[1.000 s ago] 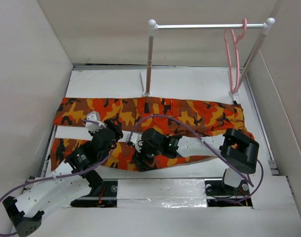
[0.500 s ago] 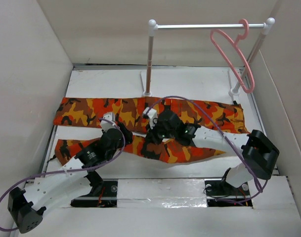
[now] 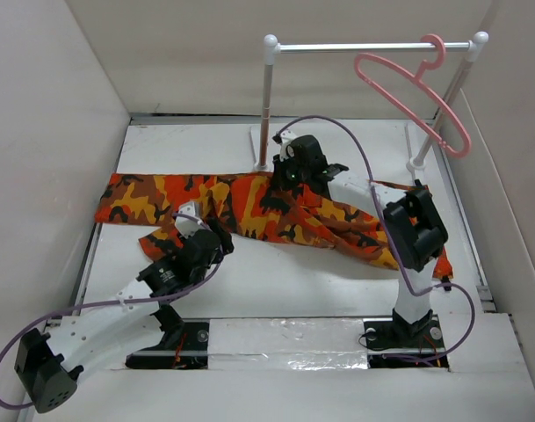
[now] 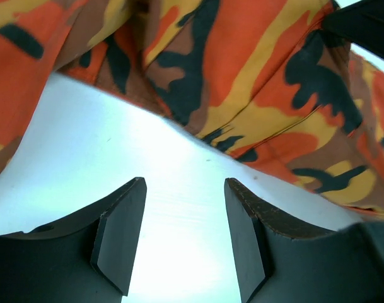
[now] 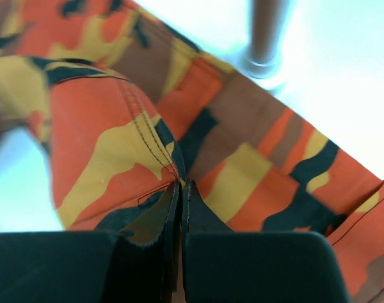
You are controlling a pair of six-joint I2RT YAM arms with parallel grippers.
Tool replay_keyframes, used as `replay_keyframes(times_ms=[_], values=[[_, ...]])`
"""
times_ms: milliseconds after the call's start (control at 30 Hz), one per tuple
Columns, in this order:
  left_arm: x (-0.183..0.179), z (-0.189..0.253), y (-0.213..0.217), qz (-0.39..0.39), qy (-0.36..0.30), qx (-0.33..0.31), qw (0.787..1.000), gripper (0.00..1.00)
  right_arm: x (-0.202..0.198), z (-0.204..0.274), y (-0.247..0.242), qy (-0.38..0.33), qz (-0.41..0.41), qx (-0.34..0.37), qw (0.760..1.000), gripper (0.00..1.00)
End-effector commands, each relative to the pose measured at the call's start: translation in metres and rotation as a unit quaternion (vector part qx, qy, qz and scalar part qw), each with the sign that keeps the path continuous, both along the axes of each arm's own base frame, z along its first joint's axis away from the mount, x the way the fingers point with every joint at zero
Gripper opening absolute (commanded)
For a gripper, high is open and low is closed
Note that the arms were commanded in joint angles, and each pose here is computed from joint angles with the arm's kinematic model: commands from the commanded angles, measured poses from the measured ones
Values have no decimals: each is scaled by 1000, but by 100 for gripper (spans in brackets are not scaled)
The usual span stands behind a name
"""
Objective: Place the trousers on the hanger
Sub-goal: Flatten out the trousers at the center of the board.
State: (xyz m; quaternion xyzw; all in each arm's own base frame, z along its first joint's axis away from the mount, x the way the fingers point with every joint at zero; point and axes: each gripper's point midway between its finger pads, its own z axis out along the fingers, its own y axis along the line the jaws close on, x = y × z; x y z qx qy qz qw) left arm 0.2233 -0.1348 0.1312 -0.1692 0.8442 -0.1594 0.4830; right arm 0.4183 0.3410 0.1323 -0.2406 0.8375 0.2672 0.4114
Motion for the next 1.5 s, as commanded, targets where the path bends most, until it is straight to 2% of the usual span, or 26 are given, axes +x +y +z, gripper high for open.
replay_keyframes(times_ms=[0, 233, 400, 433, 467, 533, 567, 600, 633, 800, 867, 933, 1033, 1200, 1300, 1333, 1367, 1400, 1433, 1467], values=[[-3, -19, 15, 45, 10, -3, 999, 50, 20, -8, -3, 8, -18, -10, 1000, 0], [-7, -23, 34, 117, 2, -50, 992, 53, 60, -32, -27, 14, -85, -45, 995, 1], [-3, -23, 30, 125, 0, -59, 990, 58, 77, -42, -36, 12, -114, -65, 991, 14], [0, -27, 24, 104, 5, -37, 994, 58, 80, -42, -43, 12, -120, -70, 990, 23], [5, -24, 9, 82, 4, -53, 995, 56, 79, -38, -42, 10, -117, -67, 991, 27], [10, -35, -11, 42, 26, -31, 998, 53, 81, -24, -47, -4, -121, -60, 991, 33], [14, -32, -33, 8, 27, -57, 998, 53, 85, -20, -54, -7, -127, -59, 990, 33], [14, -46, -47, -11, 47, -41, 998, 52, 86, -16, -54, -10, -127, -60, 990, 34], [17, -42, -61, -23, 39, -52, 998, 53, 91, -12, -58, -8, -131, -67, 989, 34], [32, -55, -117, -60, 51, -22, 997, 52, 99, -1, -76, 1, -142, -74, 987, 32], [35, -54, -135, -71, 46, -23, 996, 53, 91, 2, -75, -1, -133, -62, 989, 43], [39, -58, -155, -85, 50, -22, 995, 53, 89, 28, -79, -20, -133, -47, 990, 54], [45, -68, -174, -99, 56, -13, 993, 53, 81, 50, -85, -25, -121, -47, 991, 59], [45, -83, -188, -111, 72, -4, 991, 53, 45, 87, -94, -49, -126, -11, 991, 60], [46, -83, -190, -113, 69, -9, 991, 52, 4, 97, -116, -62, -157, 28, 985, 60], [46, -84, -191, -115, 69, -8, 991, 51, -14, 69, -131, -47, -180, 19, 982, 59], [47, -83, -190, -116, 66, -4, 991, 50, -33, 94, -143, -70, -199, 51, 976, 57], [48, -82, -191, -116, 64, -2, 991, 49, -45, 90, -155, -73, -220, 51, 971, 55], [50, -79, -191, -116, 59, -2, 992, 46, -56, 82, -174, -72, -255, 43, 963, 40], [52, -76, -190, -114, 51, 4, 992, 39, -83, 70, -196, -69, -280, 51, 956, 22]])
